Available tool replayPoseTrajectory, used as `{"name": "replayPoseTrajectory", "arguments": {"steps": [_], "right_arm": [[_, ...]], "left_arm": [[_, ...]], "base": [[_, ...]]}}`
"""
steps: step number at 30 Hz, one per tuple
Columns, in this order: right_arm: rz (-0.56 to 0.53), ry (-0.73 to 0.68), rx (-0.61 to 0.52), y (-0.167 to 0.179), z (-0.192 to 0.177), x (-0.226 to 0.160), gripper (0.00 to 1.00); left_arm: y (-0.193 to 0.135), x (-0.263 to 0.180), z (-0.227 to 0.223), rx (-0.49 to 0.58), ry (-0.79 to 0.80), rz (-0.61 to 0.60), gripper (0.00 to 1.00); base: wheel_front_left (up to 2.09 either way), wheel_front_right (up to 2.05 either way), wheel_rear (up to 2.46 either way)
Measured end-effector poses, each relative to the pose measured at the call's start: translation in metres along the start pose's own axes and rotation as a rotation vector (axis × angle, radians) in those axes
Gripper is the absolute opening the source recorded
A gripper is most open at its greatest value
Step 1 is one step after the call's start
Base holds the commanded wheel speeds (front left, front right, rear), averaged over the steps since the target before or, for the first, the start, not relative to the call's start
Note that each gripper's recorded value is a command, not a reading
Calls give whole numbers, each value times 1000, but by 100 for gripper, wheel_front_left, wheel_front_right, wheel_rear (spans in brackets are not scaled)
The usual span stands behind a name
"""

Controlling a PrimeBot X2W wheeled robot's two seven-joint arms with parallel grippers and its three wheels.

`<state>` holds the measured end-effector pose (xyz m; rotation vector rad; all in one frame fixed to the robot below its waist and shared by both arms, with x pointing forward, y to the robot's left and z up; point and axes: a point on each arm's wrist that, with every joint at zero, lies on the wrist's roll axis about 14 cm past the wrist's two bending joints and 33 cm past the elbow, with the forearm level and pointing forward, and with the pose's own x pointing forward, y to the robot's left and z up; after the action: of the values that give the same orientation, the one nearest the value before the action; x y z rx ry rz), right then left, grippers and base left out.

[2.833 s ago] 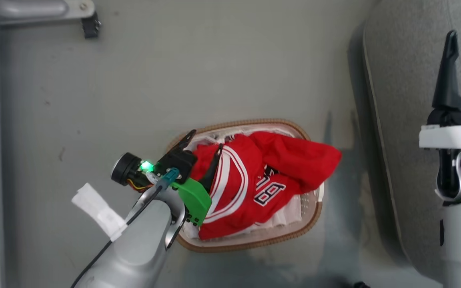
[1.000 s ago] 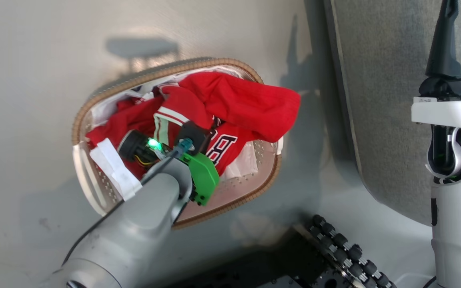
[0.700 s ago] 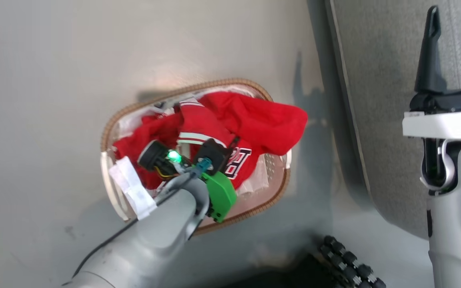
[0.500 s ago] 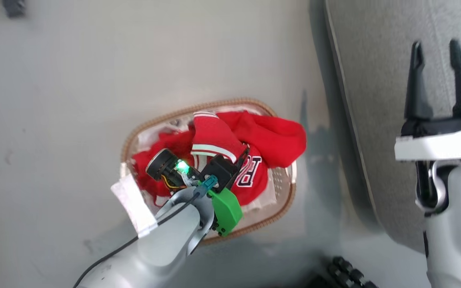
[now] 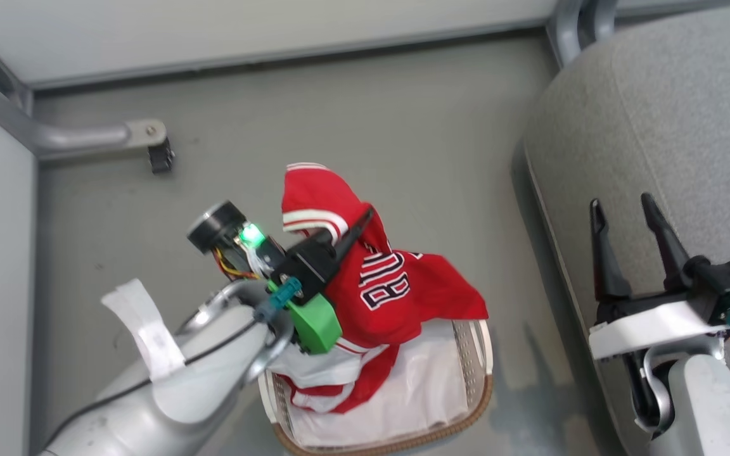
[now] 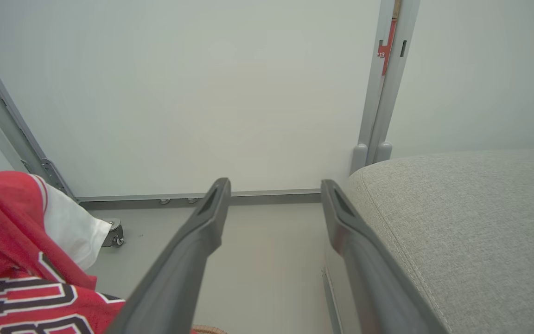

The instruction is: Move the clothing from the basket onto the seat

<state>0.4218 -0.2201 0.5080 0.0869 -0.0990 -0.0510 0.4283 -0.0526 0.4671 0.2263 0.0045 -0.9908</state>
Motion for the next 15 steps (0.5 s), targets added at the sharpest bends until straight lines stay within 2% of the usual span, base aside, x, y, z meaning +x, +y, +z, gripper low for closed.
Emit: {"name": "replayPoseTrajectory", "arguments": {"steps": [6, 11, 15], "right_arm": [[67, -76, 23, 24, 32, -19, 100], [116, -143, 31, 40, 58, -30, 100], [159, -174, 31, 55, 69, -35, 100]], "left_arm": [[35, -20, 83, 240, -92, 58, 0], [48, -35, 162, 430, -196, 96, 0], [53, -46, 198, 516, -242, 126, 0]], "base": [[0, 0, 0], [0, 0, 0], [0, 0, 0]]}}
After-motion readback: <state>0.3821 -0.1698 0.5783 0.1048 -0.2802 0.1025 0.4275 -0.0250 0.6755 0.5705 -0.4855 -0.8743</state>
